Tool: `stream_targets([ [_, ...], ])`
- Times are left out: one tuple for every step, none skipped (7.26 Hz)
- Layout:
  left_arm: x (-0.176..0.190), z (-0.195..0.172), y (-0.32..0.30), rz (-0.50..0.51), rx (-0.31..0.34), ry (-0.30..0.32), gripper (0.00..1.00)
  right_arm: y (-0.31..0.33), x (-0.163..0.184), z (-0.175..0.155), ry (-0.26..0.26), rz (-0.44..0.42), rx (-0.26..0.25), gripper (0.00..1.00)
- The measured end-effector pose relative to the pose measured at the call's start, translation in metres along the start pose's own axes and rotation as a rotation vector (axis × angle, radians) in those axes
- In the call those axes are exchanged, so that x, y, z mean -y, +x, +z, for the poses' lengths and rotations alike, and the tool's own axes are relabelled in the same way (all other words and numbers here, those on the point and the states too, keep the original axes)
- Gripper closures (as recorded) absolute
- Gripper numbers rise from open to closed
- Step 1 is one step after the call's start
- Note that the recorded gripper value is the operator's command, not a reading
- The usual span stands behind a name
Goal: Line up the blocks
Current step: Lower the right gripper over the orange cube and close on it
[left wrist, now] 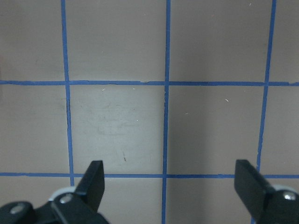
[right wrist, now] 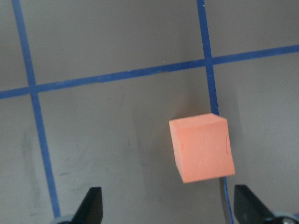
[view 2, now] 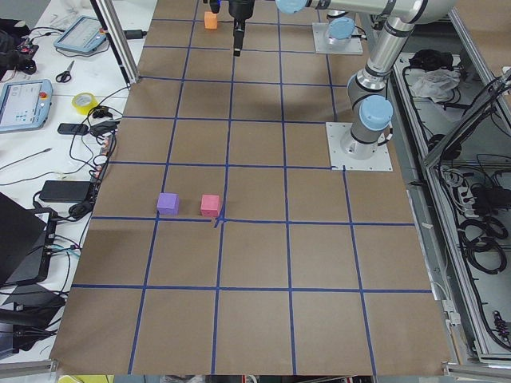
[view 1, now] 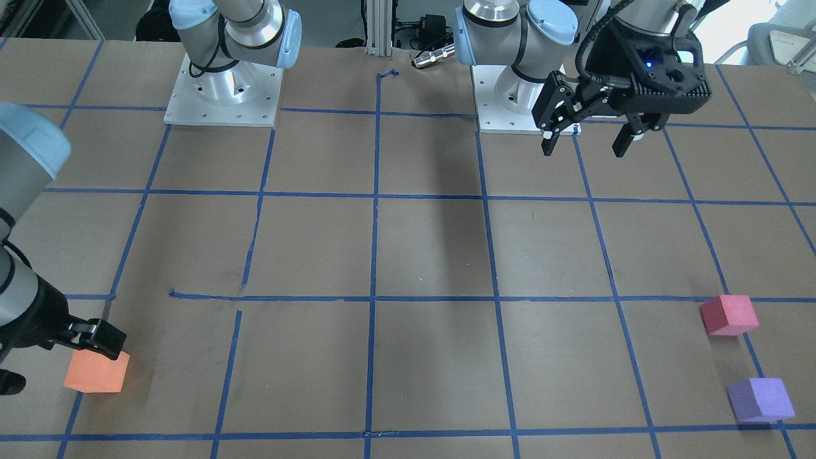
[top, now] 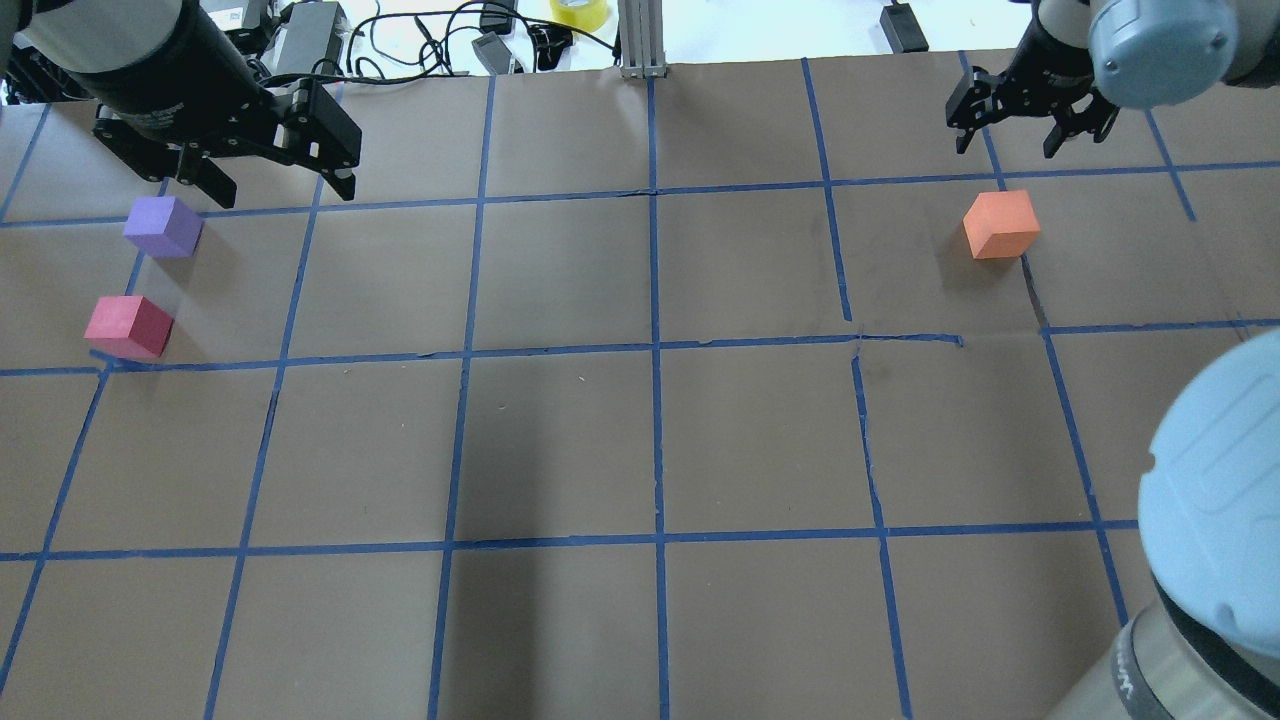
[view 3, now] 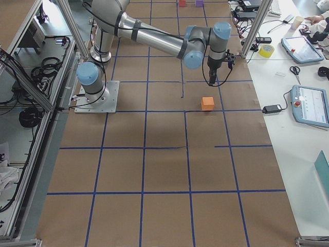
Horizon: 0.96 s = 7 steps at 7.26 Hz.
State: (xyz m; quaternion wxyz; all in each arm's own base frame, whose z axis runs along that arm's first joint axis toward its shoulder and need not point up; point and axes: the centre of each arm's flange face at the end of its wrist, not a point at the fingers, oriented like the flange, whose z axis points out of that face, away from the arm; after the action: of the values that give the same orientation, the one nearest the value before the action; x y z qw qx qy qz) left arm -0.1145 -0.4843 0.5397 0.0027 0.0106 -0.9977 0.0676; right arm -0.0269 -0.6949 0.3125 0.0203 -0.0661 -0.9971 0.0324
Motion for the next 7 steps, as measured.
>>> stream_targets([
  [-0.001, 0.001, 0.000, 0.000, -0.001, 0.003, 0.00, 0.017, 0.012, 0.034, -0.006, -0.027, -0.006, 0.01],
  [-0.003, 0.000, 0.001, 0.001, -0.001, 0.004, 0.00, 0.029, 0.017, 0.059, -0.021, -0.049, -0.007, 0.01],
  [-0.004, -0.001, 0.001, 0.001, -0.001, 0.006, 0.00, 0.034, 0.018, 0.080, -0.038, -0.064, -0.006, 0.04],
  [-0.004, -0.001, 0.000, 0.001, 0.000, 0.006, 0.00, 0.035, 0.018, 0.096, -0.053, -0.078, -0.003, 0.24],
  [-0.004, -0.001, 0.000, 0.001, 0.001, 0.006, 0.00, 0.036, 0.017, 0.106, -0.068, -0.094, -0.001, 0.60],
  [-0.005, -0.001, 0.000, 0.001, 0.002, 0.007, 0.00, 0.036, 0.014, 0.109, -0.082, -0.109, -0.002, 0.94],
  [-0.005, -0.002, 0.000, 0.001, 0.003, 0.008, 0.00, 0.037, 0.013, 0.107, -0.093, -0.117, -0.006, 1.00],
])
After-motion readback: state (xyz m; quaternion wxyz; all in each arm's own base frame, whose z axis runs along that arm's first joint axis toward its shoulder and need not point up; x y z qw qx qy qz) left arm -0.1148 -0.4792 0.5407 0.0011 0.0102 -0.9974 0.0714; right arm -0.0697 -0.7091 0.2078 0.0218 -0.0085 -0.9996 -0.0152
